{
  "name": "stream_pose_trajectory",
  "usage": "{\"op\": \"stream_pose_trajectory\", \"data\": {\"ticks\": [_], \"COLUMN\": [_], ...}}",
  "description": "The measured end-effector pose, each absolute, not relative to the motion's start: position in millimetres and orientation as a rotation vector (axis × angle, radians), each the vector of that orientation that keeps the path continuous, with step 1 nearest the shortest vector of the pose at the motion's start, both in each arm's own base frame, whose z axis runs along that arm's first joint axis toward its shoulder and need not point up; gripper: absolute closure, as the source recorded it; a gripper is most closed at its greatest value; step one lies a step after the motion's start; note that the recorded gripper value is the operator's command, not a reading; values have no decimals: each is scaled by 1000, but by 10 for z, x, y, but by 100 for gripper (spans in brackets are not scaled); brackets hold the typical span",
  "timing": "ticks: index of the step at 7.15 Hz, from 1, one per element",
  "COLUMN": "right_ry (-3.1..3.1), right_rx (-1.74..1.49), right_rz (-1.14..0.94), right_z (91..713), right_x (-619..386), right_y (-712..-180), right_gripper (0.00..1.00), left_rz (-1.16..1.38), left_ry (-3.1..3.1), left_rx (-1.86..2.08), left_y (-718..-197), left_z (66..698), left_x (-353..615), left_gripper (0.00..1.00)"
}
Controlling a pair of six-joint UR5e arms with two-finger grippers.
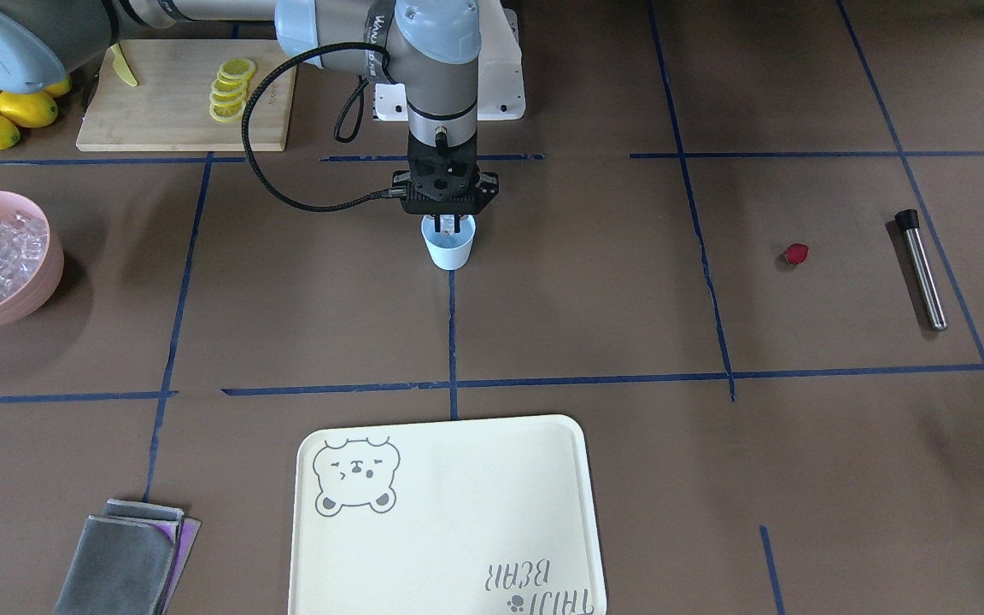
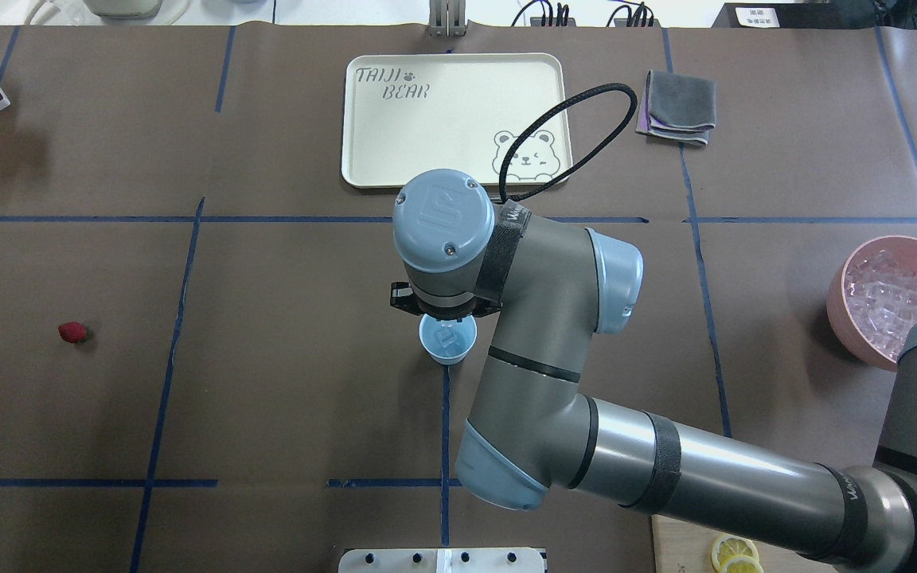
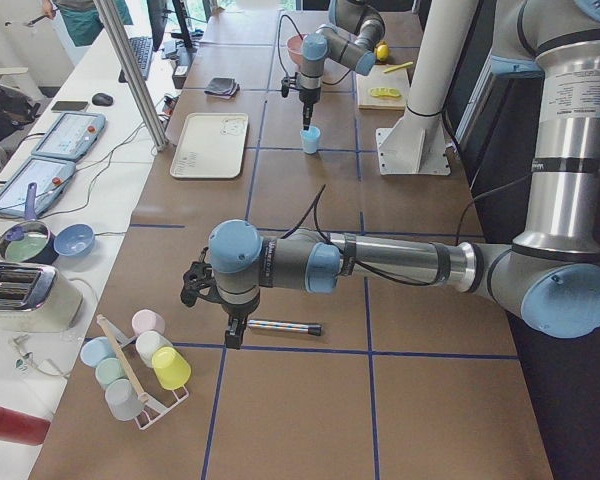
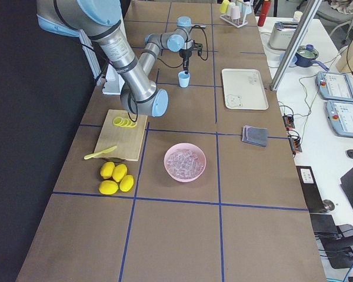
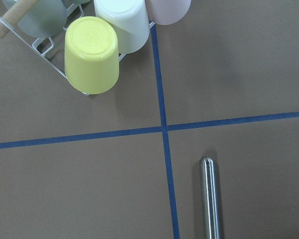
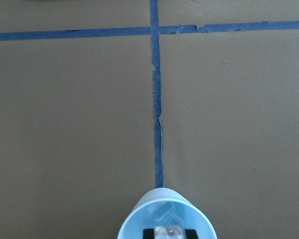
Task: Mash ice and strawberries in cup
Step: 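Open the right gripper to drop the ice cube into the cup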
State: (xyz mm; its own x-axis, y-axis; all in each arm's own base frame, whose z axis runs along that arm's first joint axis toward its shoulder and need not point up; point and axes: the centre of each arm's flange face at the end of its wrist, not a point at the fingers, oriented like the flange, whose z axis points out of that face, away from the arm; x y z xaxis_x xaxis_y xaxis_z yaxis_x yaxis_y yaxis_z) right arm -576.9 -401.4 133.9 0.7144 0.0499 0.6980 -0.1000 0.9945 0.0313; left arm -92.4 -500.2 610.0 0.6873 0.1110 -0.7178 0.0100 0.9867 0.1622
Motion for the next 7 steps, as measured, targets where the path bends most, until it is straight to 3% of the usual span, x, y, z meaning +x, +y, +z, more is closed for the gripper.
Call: {"op": "stream_pose_trajectory", "data": {"ticks": [2,5,7], "right_ry": [-773,-775,-777], "right_rx": [69,66,61], "right_rz": [84,89,102], "right_z": [1332,1331,1327], "right_x": [-5758,-5754,-5750], "right_y": [-4008,-3996,-3993], "right_gripper": [64,5,1], "left_rz": [56,57,57], "left_ry": [812,812,812], "left_rx": [157,158,159], "left_y": [-5002,-5002,-5002], "left_z": [6103,6099,6095], "left_x": [-924,-924,-924], "left_gripper": [0,0,0]}}
